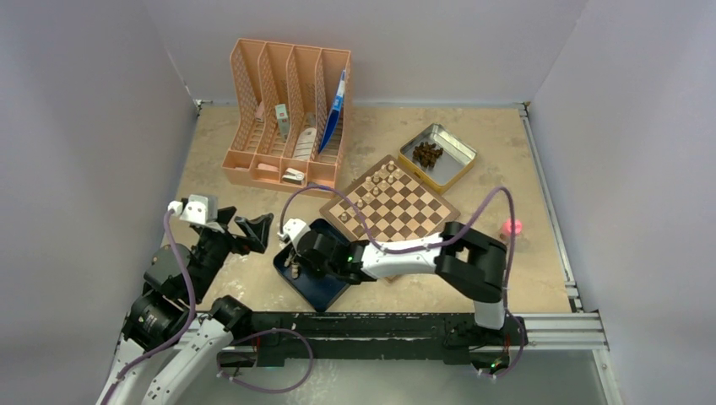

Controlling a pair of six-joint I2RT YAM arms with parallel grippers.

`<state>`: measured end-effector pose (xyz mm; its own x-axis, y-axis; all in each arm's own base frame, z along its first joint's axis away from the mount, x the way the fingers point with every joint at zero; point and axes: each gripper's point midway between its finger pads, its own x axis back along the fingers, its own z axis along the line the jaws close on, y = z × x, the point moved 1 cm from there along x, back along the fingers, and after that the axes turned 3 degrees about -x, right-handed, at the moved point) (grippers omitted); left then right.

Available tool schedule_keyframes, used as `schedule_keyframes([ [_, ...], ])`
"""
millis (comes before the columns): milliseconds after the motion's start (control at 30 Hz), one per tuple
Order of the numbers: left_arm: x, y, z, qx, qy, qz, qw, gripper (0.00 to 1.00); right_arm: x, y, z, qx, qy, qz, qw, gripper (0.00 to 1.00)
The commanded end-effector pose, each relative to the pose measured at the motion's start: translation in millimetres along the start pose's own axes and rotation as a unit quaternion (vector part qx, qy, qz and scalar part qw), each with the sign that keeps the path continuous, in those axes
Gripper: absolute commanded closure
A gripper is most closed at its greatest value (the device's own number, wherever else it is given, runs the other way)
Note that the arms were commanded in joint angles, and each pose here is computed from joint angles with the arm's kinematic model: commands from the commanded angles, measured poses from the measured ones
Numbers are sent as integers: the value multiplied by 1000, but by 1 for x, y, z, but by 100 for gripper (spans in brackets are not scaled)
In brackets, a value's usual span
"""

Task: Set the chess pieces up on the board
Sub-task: Pick up the chess piece from the storage box, then place the chess piece on the chessboard.

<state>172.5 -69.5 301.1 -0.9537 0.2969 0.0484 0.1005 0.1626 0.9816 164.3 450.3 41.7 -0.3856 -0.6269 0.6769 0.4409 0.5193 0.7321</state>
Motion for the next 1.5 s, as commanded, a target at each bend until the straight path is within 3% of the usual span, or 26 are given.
schedule_keyframes([
  [0, -6, 5, -6, 2, -14, -11, 1000, 10, 42, 39, 9, -36, 27, -44, 998, 93],
  [433, -20, -8, -28, -32, -79, 13, 996, 11, 86, 48, -20, -91, 33, -48, 994, 93],
  [633, -29, -28, -62, -88, -196, 27, 976, 13, 103, 47, -33, -113, 60, -37, 991, 92],
  [967, -27, -89, -107, -157, -388, 99, 903, 15, 119, 38, -34, -130, 87, -28, 987, 92],
  [1167, -19, -105, -122, -171, -464, 102, 863, 17, 137, 46, -41, -143, 74, -48, 986, 92],
  [1333, -3, -108, -141, -187, -558, 76, 805, 23, 155, 56, -43, -136, 78, -66, 985, 92],
  [1467, -5, -109, -144, -207, -579, 72, 785, 24, 159, 51, -42, -128, 83, -61, 986, 92],
])
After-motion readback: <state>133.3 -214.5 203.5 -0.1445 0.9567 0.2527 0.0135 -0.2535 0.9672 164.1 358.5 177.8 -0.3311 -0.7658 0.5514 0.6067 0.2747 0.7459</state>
